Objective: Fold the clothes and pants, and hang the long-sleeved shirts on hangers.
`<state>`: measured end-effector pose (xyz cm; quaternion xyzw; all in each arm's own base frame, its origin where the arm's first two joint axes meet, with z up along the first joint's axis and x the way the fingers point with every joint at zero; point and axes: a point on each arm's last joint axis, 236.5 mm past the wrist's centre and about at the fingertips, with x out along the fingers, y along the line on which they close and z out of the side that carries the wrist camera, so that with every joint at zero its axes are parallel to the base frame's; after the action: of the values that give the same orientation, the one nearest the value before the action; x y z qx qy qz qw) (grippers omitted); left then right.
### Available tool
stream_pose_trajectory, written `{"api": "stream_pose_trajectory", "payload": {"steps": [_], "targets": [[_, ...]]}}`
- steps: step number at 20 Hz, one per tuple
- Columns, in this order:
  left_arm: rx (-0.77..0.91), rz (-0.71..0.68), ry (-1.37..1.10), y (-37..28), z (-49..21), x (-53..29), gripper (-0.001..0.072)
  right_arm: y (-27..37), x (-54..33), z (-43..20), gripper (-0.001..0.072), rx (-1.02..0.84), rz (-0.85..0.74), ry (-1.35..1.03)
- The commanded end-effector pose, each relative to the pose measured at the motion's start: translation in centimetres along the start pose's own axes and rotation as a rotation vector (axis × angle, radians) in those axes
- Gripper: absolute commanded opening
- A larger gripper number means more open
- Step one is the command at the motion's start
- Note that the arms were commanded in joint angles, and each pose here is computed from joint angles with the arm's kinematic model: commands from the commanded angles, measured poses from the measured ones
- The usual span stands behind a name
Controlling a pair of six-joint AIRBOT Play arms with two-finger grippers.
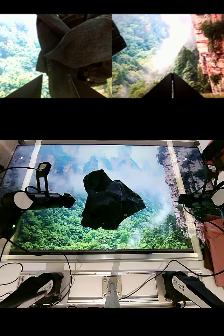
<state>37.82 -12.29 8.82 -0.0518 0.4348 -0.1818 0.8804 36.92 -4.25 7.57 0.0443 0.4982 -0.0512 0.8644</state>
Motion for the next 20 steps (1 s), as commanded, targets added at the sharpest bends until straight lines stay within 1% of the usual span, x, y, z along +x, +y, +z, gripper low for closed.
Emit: {"api": "stream_pose_trajectory", "payload": {"steps": [1,3,6,8,9,10,11,12,13,16,20], "targets": [[0.000,0.000,0.000,0.0,0.0,0.0,0.0385,2.6,1.4,-0.3,0.0038,0.033,0.128,0.032],[0.000,0.000,0.000,0.0,0.0,0.0,0.0386,3.5,3.5,-1.2,0.0038,0.070,0.168,0.069],[0.000,0.000,0.000,0.0,0.0,0.0,0.0386,5.7,7.1,-4.6,0.0038,0.165,0.254,0.170],[0.000,0.000,0.000,0.0,0.0,0.0,0.0385,7.0,9.4,-6.0,0.0038,0.257,0.312,0.185],[0.000,0.000,0.000,0.0,0.0,0.0,0.0385,7.7,10.2,-6.2,0.0053,0.296,0.340,0.174],[0.000,0.000,0.000,0.0,0.0,0.0,0.0386,8.3,10.9,-6.1,0.0151,0.360,0.370,0.158],[0.000,0.000,0.000,0.0,0.0,0.0,0.0386,8.8,11.4,-5.9,0.0351,0.423,0.394,0.147],[0.000,0.000,0.000,0.0,0.0,0.0,0.0386,9.3,11.8,-5.7,0.0475,0.471,0.412,0.139],[0.000,0.000,0.000,0.0,0.0,0.0,0.0386,9.7,12.3,-5.5,0.0488,0.491,0.418,0.129],[0.000,0.000,0.001,0.0,0.0,0.0,0.0386,11.5,13.7,-5.1,0.0488,0.544,0.441,0.117],[0.000,0.000,0.000,0.0,0.0,0.0,0.0386,13.8,15.8,-4.4,0.0488,0.735,0.497,0.133]]}}
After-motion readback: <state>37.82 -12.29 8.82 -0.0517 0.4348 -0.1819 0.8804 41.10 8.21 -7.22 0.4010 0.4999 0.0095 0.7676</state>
